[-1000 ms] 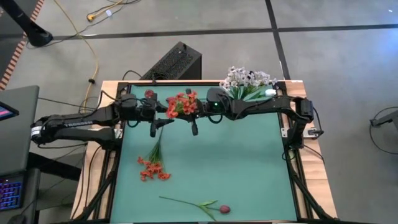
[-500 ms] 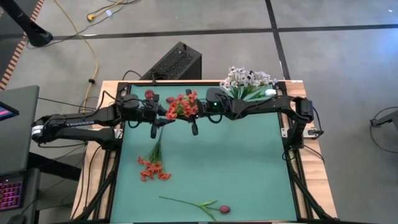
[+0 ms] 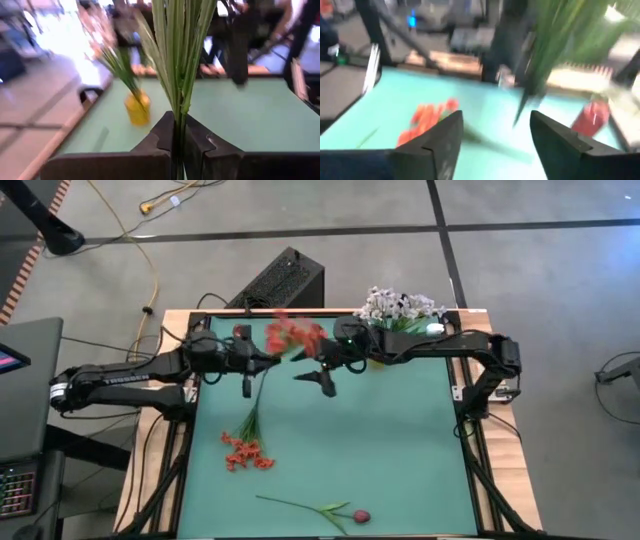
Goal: Sort flowers into vase by color
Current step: Put the right orange flowers into the red flower vase
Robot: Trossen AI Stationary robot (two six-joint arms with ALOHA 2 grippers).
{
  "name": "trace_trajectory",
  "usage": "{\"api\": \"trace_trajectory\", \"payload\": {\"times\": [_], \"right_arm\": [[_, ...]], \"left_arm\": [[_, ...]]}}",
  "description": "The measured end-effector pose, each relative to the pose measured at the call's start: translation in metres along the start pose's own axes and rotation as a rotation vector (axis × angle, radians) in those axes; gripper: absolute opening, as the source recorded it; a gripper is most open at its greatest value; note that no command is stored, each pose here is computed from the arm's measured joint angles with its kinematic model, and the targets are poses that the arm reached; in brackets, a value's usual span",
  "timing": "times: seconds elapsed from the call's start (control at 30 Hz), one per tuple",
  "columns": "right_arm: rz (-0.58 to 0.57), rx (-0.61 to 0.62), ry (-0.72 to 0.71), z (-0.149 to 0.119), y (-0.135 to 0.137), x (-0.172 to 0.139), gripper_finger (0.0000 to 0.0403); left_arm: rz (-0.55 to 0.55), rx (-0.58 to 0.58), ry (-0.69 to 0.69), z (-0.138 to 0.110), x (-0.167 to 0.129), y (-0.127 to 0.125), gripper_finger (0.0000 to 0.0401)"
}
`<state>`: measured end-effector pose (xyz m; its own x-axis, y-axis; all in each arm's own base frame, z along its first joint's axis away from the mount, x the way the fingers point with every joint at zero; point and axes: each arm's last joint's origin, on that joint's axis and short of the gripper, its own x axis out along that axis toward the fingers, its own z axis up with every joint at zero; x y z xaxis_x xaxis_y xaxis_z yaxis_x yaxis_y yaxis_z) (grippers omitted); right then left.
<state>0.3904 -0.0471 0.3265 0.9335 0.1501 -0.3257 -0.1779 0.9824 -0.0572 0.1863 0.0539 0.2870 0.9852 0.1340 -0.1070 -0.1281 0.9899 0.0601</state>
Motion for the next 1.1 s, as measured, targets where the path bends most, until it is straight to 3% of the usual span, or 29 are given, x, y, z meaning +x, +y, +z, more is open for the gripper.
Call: {"api": "trace_trajectory", "payload": {"times": [0.27, 0.43, 0.6, 0.77, 0.9, 1.1], "right_arm": [[-0.105, 0.128, 0.255, -0.007, 0.021, -0.027, 0.0281], [-0.108, 0.116, 0.282, -0.016, 0.063, -0.035, 0.0281], [-0.180, 0.086, 0.205, -0.034, 0.117, -0.055, 0.0281], [-0.267, 0.109, 0.099, -0.065, 0.158, -0.073, 0.0281], [-0.256, 0.155, 0.022, -0.081, 0.177, -0.081, 0.0281], [-0.226, 0.210, 0.014, -0.095, 0.192, -0.078, 0.0281]], "left_arm": [[0.304, 0.106, -0.079, 0.010, -0.022, 0.030, 0.0000], [0.442, 0.094, -0.046, 0.005, -0.033, 0.059, 0.0000], [0.491, 0.066, -0.098, 0.001, -0.045, 0.077, 0.0000], [0.541, 0.032, -0.261, -0.032, -0.057, 0.080, 0.0000], [0.568, 0.038, -0.350, -0.049, -0.064, 0.077, 0.0000], [0.644, 0.023, -0.301, -0.064, -0.068, 0.081, 0.0000]]}}
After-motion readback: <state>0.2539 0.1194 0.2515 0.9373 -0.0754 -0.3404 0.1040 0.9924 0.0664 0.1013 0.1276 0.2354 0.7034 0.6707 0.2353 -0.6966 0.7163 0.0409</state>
